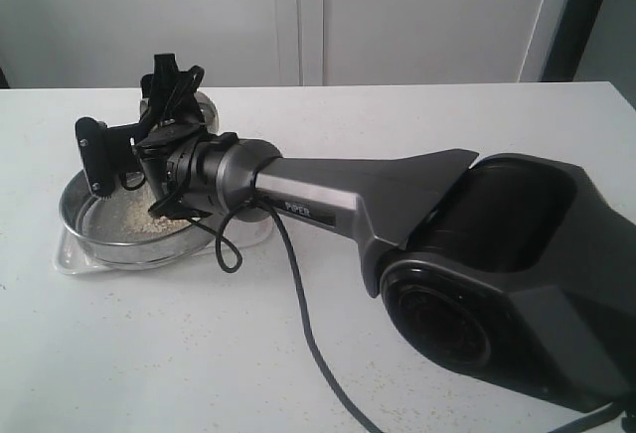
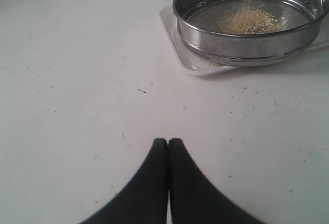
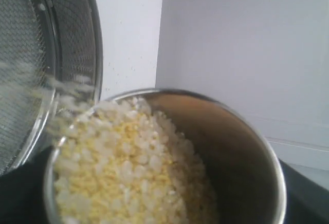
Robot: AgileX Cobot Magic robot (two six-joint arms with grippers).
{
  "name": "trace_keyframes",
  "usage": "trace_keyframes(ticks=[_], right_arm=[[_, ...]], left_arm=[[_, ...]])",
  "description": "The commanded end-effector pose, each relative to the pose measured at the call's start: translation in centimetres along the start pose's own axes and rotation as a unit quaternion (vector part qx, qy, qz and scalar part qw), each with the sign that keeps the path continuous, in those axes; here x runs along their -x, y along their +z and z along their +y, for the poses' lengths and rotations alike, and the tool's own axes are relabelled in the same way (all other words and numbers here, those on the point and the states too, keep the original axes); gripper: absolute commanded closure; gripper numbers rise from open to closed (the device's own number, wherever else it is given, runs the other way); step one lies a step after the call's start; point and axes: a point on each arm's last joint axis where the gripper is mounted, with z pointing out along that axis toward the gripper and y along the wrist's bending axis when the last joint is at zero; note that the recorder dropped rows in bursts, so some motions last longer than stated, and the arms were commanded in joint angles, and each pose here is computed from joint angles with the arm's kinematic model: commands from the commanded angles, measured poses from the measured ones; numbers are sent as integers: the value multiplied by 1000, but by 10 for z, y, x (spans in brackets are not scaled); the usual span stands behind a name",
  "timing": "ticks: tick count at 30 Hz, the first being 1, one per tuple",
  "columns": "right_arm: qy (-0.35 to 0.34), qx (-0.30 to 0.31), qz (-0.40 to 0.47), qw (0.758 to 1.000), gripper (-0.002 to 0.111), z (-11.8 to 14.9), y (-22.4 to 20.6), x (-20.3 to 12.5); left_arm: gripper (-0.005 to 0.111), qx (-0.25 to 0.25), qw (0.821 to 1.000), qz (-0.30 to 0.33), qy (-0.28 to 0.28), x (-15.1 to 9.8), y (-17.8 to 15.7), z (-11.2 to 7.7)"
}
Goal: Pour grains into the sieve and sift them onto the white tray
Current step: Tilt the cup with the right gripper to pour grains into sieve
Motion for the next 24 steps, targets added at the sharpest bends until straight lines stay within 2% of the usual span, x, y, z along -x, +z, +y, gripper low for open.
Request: trace_keyframes(ticks=[1, 24], right_arm=[[-12, -23, -2, 1000, 108, -13, -3, 0], [-25, -55, 90, 994, 108, -19, -5, -16]], left_arm=[[107, -1, 1000, 0, -4, -1, 0, 0], [107, -1, 1000, 0, -4, -1, 0, 0]])
